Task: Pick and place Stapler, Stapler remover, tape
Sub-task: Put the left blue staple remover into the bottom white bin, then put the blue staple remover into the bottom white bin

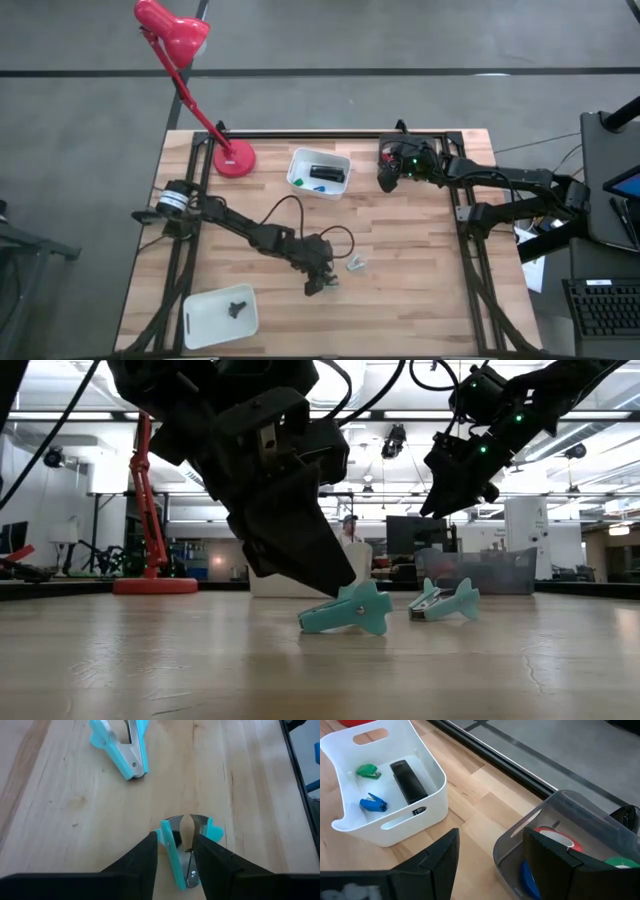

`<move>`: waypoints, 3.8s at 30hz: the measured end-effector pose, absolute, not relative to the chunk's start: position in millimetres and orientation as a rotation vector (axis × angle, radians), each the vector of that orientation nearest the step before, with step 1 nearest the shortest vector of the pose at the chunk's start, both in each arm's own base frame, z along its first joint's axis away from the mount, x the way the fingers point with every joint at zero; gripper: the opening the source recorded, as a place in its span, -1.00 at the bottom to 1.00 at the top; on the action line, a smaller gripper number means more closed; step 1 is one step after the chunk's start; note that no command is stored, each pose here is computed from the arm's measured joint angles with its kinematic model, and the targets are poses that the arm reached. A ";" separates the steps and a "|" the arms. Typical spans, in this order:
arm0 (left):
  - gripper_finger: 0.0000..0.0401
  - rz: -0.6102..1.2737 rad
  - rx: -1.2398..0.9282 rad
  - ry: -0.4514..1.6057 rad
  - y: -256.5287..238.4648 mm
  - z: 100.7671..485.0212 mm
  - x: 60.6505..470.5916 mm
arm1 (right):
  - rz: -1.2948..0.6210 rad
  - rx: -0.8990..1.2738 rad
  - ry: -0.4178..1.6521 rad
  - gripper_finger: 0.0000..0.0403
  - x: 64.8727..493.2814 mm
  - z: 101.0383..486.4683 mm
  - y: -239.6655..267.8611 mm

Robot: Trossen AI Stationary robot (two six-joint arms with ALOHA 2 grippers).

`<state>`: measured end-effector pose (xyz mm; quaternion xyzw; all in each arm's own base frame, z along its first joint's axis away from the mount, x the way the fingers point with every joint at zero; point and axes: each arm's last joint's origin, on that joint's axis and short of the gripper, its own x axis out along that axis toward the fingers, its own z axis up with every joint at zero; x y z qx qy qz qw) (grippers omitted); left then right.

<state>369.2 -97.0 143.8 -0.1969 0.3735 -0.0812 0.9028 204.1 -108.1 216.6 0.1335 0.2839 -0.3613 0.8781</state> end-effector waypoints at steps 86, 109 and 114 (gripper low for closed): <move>-0.89 0.044 -0.545 0.992 -172.8 216.0 135.2 | -0.756 0.277 0.572 0.04 204.8 217.1 -108.5; -0.63 0.416 -0.236 0.218 -137.2 280.9 193.0 | -0.758 0.282 0.566 0.04 205.0 217.5 -108.6; -0.69 0.459 -0.198 0.185 -113.1 275.1 243.1 | -0.757 0.281 0.566 0.04 205.0 217.4 -108.6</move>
